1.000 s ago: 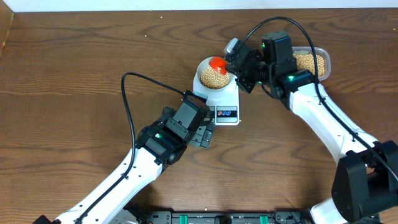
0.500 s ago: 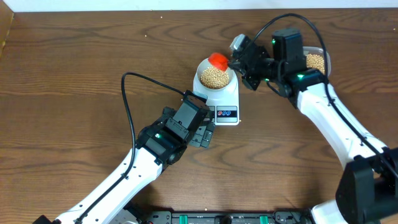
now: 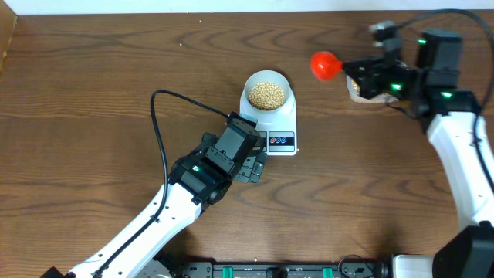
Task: Scoop item into bowl and weigh 50g on scale
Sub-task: 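Move the empty scoop back toward the soybean tub with the right gripper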
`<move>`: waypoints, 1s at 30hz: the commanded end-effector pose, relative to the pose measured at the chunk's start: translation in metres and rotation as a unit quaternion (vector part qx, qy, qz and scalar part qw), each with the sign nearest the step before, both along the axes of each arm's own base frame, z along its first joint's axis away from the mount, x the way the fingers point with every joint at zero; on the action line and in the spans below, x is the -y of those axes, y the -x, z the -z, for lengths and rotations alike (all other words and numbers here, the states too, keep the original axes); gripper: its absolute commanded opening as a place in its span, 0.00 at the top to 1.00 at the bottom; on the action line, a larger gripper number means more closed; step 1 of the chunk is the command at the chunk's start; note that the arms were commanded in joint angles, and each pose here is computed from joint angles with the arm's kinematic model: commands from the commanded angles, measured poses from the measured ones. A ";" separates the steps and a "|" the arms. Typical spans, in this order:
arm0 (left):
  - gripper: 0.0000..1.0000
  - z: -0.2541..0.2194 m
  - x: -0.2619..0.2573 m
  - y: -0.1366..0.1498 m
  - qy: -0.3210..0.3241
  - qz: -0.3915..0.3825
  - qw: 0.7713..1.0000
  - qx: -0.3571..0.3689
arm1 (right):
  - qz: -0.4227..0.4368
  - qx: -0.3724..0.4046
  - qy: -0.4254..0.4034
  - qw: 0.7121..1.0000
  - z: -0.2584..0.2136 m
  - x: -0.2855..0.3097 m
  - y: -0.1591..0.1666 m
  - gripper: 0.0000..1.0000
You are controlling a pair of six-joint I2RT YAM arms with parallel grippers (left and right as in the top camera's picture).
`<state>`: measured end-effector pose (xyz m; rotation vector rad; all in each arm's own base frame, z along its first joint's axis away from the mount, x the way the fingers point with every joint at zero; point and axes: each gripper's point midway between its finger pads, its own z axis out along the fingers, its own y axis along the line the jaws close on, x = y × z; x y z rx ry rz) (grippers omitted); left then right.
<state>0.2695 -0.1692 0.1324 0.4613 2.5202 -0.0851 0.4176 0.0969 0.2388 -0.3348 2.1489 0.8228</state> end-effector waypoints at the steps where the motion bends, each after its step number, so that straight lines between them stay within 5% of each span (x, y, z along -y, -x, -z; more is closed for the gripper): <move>1: 0.02 -0.002 -0.002 -0.001 -0.003 -0.006 1.000 0.005 | 0.016 -0.029 -0.039 0.999 -0.010 0.015 0.012 0.99; 22: 0.02 -0.002 -0.002 -0.001 -0.003 -0.006 1.000 0.005 | -0.026 0.003 0.031 0.999 0.005 0.025 0.022 0.99; 30: 0.02 -0.002 -0.002 -0.001 -0.003 -0.006 1.000 0.005 | 0.018 0.039 0.006 0.999 -0.017 0.032 -0.002 0.99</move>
